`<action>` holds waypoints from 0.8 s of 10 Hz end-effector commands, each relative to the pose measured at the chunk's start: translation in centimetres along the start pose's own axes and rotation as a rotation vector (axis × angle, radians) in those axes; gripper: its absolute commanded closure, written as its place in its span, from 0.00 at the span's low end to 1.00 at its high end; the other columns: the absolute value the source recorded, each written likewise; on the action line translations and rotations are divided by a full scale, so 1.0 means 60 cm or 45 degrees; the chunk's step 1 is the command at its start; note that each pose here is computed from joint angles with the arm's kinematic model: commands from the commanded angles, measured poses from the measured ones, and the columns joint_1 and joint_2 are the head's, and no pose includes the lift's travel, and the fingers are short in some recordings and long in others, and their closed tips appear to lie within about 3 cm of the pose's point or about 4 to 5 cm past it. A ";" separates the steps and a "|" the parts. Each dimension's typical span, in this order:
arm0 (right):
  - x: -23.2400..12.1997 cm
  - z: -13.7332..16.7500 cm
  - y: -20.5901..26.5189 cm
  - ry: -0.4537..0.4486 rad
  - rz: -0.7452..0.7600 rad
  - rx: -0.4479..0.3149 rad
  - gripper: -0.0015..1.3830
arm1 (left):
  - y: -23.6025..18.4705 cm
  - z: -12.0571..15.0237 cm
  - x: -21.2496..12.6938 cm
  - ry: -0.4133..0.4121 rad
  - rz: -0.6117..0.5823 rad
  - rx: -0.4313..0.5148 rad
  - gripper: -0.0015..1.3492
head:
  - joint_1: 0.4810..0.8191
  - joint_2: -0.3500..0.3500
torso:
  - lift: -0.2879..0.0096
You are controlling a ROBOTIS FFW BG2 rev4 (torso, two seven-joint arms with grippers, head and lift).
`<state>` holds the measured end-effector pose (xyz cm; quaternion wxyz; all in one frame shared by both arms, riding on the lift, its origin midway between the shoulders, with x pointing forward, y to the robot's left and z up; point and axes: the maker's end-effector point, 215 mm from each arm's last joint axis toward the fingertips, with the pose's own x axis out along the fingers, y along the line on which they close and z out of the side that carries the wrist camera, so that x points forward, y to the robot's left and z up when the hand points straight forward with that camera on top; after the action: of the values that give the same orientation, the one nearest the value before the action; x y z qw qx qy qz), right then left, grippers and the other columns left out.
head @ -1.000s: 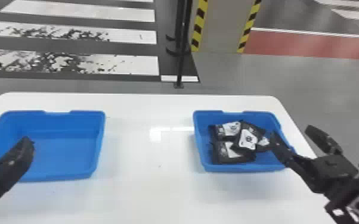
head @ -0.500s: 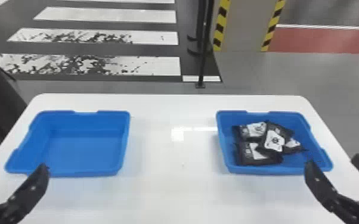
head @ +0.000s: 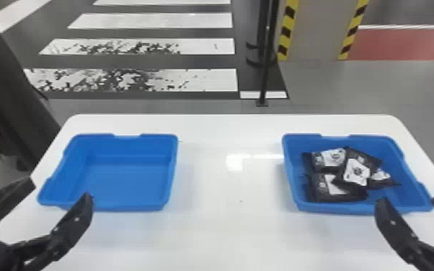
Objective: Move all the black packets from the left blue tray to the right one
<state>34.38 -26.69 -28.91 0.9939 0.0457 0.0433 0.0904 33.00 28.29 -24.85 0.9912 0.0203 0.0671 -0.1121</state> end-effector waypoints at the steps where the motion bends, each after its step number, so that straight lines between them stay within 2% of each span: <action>1: 0.007 0.001 -0.001 -0.017 0.003 0.020 0.11 | 0.000 -0.001 0.002 -0.001 -0.001 -0.012 0.10 | 0.63 0.54 | 0.50; 8: 0.014 -0.009 0.005 -0.021 0.020 0.073 0.11 | -0.003 -0.017 0.008 0.009 -0.014 -0.071 0.10 | 0.63 0.55 | 0.50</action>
<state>35.11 -26.18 -29.36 0.9920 0.0728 0.0366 0.0965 33.27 28.07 -25.90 0.9904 -0.0047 0.0746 -0.1162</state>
